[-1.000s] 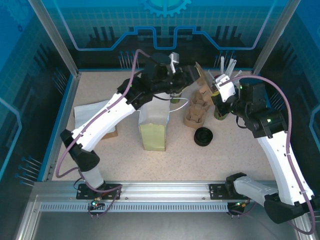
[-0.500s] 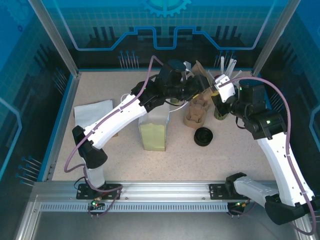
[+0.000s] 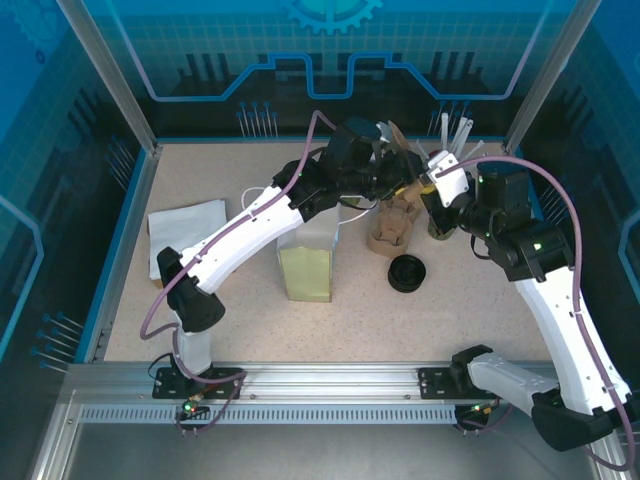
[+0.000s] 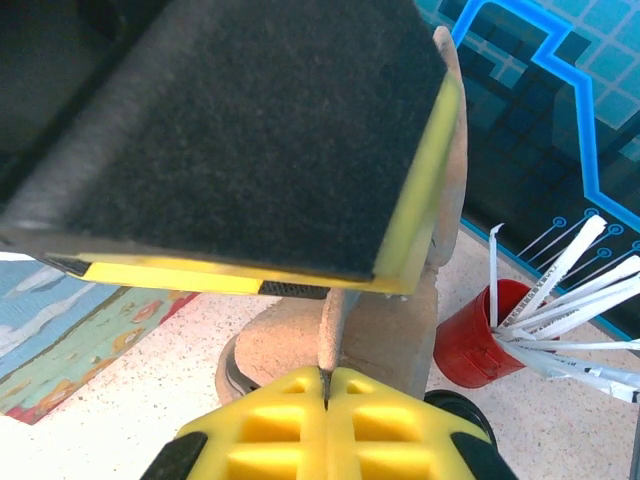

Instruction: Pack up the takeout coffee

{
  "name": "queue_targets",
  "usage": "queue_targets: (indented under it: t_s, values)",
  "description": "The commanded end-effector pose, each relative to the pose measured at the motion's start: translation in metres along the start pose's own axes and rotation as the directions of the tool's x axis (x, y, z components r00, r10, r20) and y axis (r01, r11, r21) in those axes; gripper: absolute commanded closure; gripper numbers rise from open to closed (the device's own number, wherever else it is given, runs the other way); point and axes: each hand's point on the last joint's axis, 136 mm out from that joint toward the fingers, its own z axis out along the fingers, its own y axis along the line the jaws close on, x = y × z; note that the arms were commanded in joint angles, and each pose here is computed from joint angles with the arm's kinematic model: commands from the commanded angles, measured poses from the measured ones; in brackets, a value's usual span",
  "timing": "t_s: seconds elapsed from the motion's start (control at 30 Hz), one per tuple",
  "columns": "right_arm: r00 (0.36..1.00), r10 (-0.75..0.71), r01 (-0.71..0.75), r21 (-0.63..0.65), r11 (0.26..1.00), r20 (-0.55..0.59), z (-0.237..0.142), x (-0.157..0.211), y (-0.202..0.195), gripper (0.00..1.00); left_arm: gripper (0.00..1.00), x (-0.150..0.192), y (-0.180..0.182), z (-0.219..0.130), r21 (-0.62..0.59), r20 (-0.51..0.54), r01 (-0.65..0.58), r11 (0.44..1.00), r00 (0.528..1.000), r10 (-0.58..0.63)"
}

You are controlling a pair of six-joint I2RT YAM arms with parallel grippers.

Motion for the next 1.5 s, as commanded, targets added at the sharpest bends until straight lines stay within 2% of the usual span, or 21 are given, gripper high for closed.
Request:
queue_targets:
  t_s: [0.0,0.23,0.47,0.57,0.63,0.8,0.97,1.13,1.17,1.27,1.47]
  values:
    - [0.998,-0.03,0.03,0.006,1.0,0.062,-0.006,-0.014,0.002,1.0,0.62,0.006,-0.013,0.0,0.036,-0.026,0.001,0.999,1.0,0.0]
    - [0.997,-0.039,0.039,0.006,0.999,0.062,-0.006,-0.013,0.004,1.0,0.76,0.007,-0.014,-0.001,0.037,-0.027,-0.009,0.999,1.0,0.01]
    - [0.998,-0.046,0.047,-0.011,0.999,0.049,-0.005,-0.011,0.007,1.0,0.98,0.004,-0.016,-0.005,0.038,-0.014,-0.042,0.998,0.999,0.043]
    - [0.998,-0.049,0.051,-0.031,0.998,0.049,-0.007,-0.011,0.01,0.99,1.0,0.003,-0.015,-0.01,0.025,-0.001,-0.081,0.996,0.997,0.081]
    - [0.997,-0.054,0.056,-0.043,0.998,0.055,-0.01,-0.012,0.012,0.89,1.0,0.001,-0.015,-0.016,0.011,0.015,-0.119,0.993,0.993,0.119]
    - [0.994,-0.086,0.093,-0.091,0.992,0.069,-0.024,-0.016,0.021,0.55,1.0,-0.003,-0.013,-0.039,-0.044,0.041,-0.291,0.956,0.955,0.293]
    - [0.983,-0.156,0.165,-0.102,0.981,0.095,-0.048,-0.023,0.025,0.28,1.0,-0.002,-0.016,-0.075,-0.09,0.035,-0.507,0.857,0.859,0.511]
    - [0.955,-0.252,0.264,-0.059,0.963,0.156,-0.073,-0.037,0.022,0.03,1.0,0.007,-0.019,-0.11,-0.085,0.008,-0.649,0.756,0.758,0.652]
    - [0.947,-0.272,0.283,-0.045,0.958,0.168,-0.077,-0.041,0.02,0.0,1.0,0.01,-0.019,-0.116,-0.076,0.001,-0.667,0.741,0.743,0.669]
    - [0.927,-0.328,0.337,-0.018,0.941,0.182,-0.084,-0.049,0.017,0.0,1.0,0.018,-0.018,-0.134,-0.052,-0.004,-0.703,0.709,0.711,0.704]
    - [0.886,-0.399,0.416,-0.025,0.909,0.234,-0.091,-0.067,0.022,0.0,1.0,0.034,-0.01,-0.156,-0.012,-0.016,-0.72,0.694,0.694,0.719]
